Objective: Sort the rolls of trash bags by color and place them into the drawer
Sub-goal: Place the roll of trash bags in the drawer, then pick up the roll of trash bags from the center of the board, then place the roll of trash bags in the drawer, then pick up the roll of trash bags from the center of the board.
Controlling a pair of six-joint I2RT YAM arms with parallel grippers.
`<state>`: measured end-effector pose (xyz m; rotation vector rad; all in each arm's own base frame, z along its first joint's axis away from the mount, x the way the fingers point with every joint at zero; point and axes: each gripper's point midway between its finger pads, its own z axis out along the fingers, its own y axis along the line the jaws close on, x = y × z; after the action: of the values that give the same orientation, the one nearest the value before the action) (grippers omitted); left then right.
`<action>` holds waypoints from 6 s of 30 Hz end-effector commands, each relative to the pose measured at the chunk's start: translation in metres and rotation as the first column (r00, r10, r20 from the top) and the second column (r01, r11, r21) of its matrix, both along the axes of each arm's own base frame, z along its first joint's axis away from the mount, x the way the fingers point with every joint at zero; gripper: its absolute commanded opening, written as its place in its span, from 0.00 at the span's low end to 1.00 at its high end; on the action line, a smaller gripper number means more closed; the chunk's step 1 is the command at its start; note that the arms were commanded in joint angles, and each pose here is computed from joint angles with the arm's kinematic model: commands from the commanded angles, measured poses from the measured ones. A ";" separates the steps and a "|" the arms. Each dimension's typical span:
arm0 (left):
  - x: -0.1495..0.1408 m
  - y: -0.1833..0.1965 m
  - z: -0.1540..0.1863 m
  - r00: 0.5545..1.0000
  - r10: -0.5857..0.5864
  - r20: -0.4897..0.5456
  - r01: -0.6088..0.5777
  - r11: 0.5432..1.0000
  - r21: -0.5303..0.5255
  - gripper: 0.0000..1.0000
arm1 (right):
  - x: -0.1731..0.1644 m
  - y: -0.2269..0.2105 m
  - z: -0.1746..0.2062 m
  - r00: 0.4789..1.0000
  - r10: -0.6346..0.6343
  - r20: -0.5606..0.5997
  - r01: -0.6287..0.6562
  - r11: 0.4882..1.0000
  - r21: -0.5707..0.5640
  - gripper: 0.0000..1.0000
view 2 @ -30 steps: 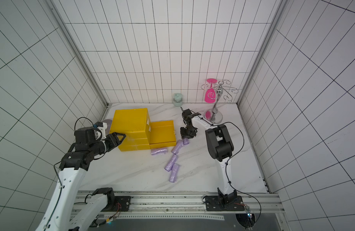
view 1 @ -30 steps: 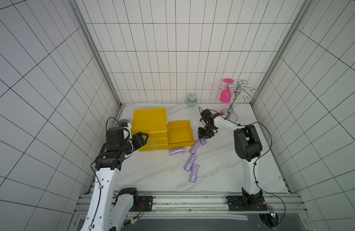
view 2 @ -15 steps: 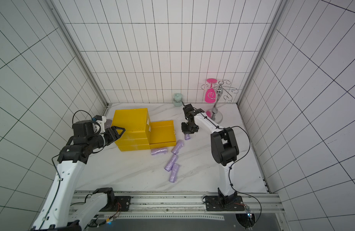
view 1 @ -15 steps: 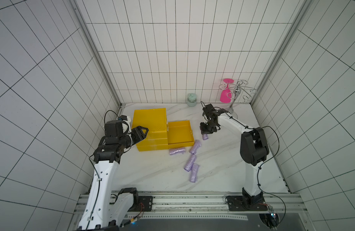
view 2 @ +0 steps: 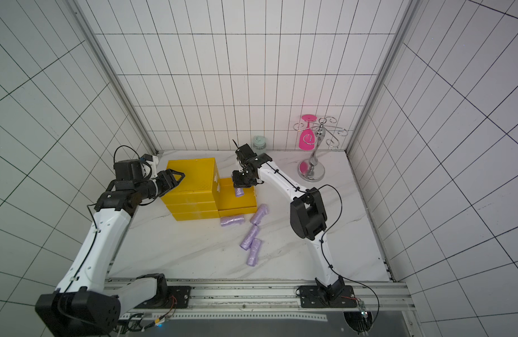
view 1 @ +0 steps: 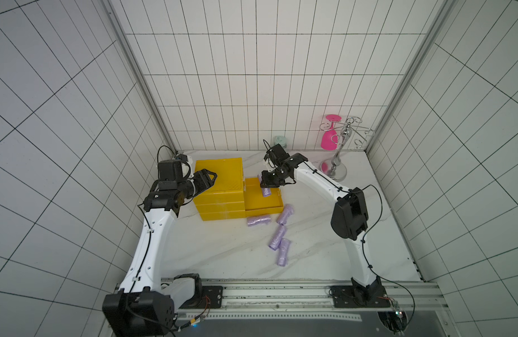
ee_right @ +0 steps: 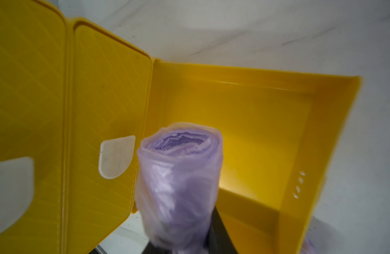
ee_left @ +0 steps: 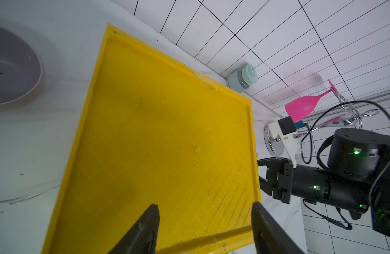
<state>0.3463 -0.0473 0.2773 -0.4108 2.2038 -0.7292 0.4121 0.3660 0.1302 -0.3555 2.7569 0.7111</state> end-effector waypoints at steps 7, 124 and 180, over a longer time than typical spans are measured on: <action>0.014 0.016 -0.016 0.999 0.048 0.008 -0.048 0.999 0.011 0.65 | -0.003 0.040 -0.048 0.987 -0.022 -0.162 0.038 0.995 0.094 0.23; -0.002 0.013 -0.016 1.000 0.020 0.014 -0.019 0.999 -0.036 0.65 | -0.001 -0.022 -0.064 0.994 0.079 -0.078 -0.094 0.971 -0.222 0.21; -0.007 0.014 -0.019 0.999 0.028 0.020 -0.027 0.999 -0.021 0.65 | -0.186 -0.070 -0.043 0.988 -0.120 -0.097 0.121 0.993 -0.002 0.47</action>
<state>0.3421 -0.0357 0.2631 -0.4327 2.1607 -0.7548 0.2331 0.2930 0.0949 -0.2171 2.8458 0.6883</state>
